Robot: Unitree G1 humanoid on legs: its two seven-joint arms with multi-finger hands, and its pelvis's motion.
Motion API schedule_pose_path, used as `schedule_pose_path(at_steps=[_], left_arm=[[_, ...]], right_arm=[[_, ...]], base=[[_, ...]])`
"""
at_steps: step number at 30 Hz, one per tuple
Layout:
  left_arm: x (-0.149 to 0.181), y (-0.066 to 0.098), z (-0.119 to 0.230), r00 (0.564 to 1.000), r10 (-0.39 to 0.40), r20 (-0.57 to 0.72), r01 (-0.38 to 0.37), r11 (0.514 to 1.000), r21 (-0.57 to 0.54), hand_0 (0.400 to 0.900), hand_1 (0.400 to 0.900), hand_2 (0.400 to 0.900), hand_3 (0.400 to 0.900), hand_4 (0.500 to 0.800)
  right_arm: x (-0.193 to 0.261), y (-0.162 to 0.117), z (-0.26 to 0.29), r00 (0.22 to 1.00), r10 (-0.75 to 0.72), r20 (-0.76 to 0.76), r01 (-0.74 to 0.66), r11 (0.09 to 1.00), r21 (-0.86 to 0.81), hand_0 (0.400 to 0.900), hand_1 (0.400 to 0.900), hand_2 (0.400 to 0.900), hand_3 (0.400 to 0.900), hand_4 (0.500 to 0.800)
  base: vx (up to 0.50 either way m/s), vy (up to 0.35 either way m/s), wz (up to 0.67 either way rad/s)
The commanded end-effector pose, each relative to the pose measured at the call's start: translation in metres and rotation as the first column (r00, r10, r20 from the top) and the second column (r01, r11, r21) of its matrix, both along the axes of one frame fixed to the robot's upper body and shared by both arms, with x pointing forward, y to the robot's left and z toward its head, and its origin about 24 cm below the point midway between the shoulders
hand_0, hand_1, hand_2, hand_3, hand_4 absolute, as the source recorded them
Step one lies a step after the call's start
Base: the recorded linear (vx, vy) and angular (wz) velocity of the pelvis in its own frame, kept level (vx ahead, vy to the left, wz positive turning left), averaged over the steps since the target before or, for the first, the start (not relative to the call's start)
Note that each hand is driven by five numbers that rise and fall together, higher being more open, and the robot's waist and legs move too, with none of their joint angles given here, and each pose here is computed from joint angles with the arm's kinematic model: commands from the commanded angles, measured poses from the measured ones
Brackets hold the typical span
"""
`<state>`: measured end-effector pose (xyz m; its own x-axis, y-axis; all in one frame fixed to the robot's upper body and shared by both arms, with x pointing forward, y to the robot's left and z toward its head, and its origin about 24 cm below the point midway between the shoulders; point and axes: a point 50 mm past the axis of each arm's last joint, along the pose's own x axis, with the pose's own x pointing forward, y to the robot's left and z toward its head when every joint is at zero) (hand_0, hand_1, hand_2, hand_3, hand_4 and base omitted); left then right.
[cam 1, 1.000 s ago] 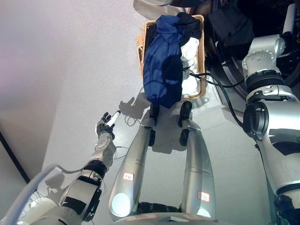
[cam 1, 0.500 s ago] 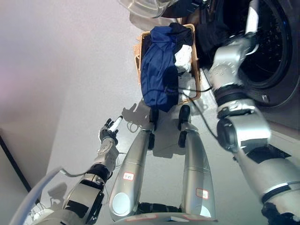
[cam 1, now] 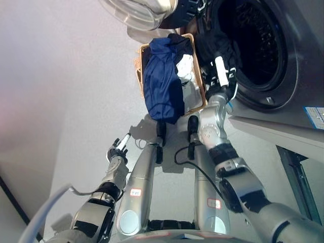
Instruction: Put the clothes in the basket into the washing machine.
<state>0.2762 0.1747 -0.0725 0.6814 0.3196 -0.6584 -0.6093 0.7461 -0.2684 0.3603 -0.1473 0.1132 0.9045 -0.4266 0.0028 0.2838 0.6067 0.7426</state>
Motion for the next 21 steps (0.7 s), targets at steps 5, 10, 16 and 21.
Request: schedule_pose_path(at_steps=[5, 10, 16, 21], left_arm=[[-0.069, 0.015, -0.051, 0.971, -0.041, -0.236, 0.051, 0.998, 0.036, 0.9, 0.9, 0.9, 0.9, 0.8], [-0.11, 0.033, -0.07, 0.933, -0.104, -0.345, 0.139, 0.987, 0.078, 0.9, 0.9, 0.9, 0.9, 0.8], [-0.141, 0.056, -0.078, 0.885, -0.104, -0.454, 0.182, 0.974, 0.132, 0.9, 0.9, 0.9, 0.9, 0.8], [-0.164, 0.061, -0.084, 0.838, -0.117, -0.532, 0.212, 0.97, 0.121, 0.9, 0.9, 0.9, 0.9, 0.8]], right_arm=[[-0.029, -0.014, -0.077, 0.968, 0.087, -0.235, -0.135, 0.971, -0.196, 0.9, 0.9, 0.9, 0.9, 0.8], [-0.076, -0.07, -0.156, 0.763, -0.067, -0.643, -0.341, 0.803, -0.488, 0.9, 0.9, 0.9, 0.9, 0.8], [-0.147, -0.103, -0.218, 0.392, -0.27, -0.88, -0.725, 0.499, -0.476, 0.9, 0.9, 0.9, 0.9, 0.8], [-0.197, -0.109, -0.246, 0.165, -0.287, -0.944, -0.828, 0.479, -0.291, 0.9, 0.9, 0.9, 0.9, 0.8]], base=[[0.083, 0.024, -0.05], [0.112, 0.016, 0.0], [0.101, -0.026, 0.06], [0.08, -0.026, 0.0]])
